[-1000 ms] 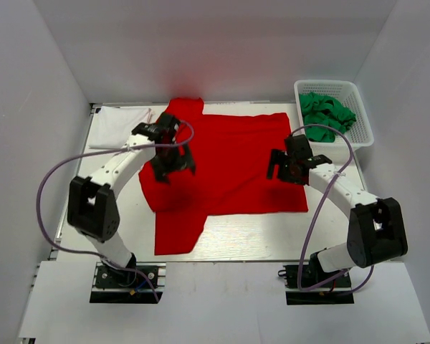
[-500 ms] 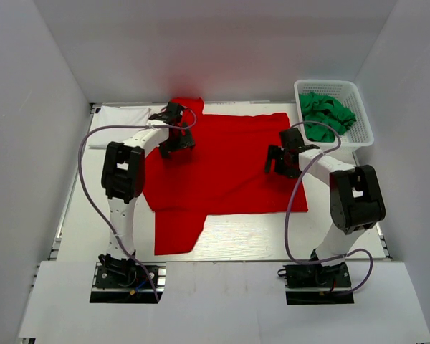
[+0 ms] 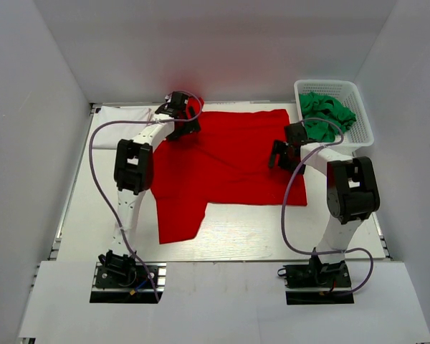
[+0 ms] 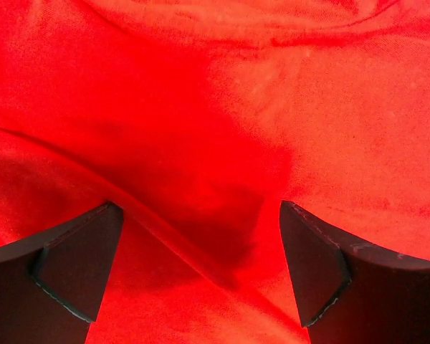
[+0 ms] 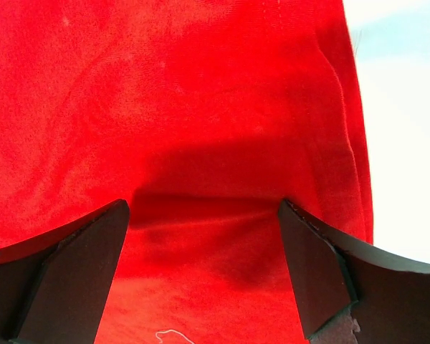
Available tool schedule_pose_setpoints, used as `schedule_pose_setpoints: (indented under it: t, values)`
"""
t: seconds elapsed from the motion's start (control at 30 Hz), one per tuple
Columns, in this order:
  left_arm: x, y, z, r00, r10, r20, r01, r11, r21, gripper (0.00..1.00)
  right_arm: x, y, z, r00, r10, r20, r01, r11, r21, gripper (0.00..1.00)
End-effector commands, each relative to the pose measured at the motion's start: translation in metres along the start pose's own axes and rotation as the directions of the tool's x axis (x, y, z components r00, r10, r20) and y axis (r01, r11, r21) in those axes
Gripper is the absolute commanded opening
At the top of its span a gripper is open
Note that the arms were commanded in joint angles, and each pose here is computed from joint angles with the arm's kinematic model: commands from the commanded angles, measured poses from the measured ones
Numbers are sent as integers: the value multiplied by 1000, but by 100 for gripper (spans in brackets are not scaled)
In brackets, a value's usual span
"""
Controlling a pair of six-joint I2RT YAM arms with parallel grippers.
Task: Fold and stack the t-shirts
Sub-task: Grap the side of the flattened tshirt closest away from the robot with both arms
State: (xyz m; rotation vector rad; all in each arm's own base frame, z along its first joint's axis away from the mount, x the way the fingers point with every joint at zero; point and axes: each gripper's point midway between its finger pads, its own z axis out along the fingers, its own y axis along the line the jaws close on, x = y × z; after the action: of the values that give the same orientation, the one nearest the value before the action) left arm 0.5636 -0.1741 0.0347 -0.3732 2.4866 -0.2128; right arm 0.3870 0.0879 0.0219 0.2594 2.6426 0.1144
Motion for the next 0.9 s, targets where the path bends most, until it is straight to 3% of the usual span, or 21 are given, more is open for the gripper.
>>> schedule_pose_setpoints:
  t: [0.0,0.1,0.23,0.33,0.4,0.43,0.5,0.53,0.57,0.7,0.73,0.8,0.87]
  values:
    - [17,11,21,998,-3,-68,3,1000,-10,100,4,-5,14,999,9,-48,-9,1000,6,90]
    - [15,15,11,997,-20,-79,19,1000,-14,100,-5,4,5,999,-21,-27,20,999,-28,90]
    - [6,-4,-29,998,53,-37,-49,994,97,100,-17,14,-21,997,-62,37,65,994,-93,90]
    - [-12,-12,-78,996,83,21,-85,989,119,100,-27,22,-47,992,-72,107,86,988,-132,90]
    - [5,-5,-98,995,95,-20,-93,990,104,100,-35,29,-68,986,-44,163,72,983,-171,90]
    - [-1,-9,-127,997,80,7,-80,987,141,100,-36,31,-74,984,-30,174,63,981,-185,90]
    - [47,17,-138,992,32,-119,-22,996,87,100,-22,29,-83,984,8,176,28,979,-202,90]
    - [49,19,-164,994,31,-106,-20,994,109,100,-15,22,-81,986,19,167,13,982,-189,90]
    - [83,40,-166,984,10,-180,1,998,61,100,-8,19,-85,985,37,168,-4,982,-189,90]
    - [142,89,-213,969,-56,-241,48,998,-41,100,17,7,-87,984,92,153,-63,980,-187,90]
    - [176,105,-220,945,-77,-319,57,996,-72,100,17,9,-95,979,111,171,-75,976,-203,90]
    - [198,103,-242,938,-106,-329,109,994,-9,100,32,0,-91,980,137,148,-110,978,-176,90]
    - [249,127,-240,897,-168,-408,157,986,-59,100,36,-7,-93,975,142,173,-115,981,-158,90]
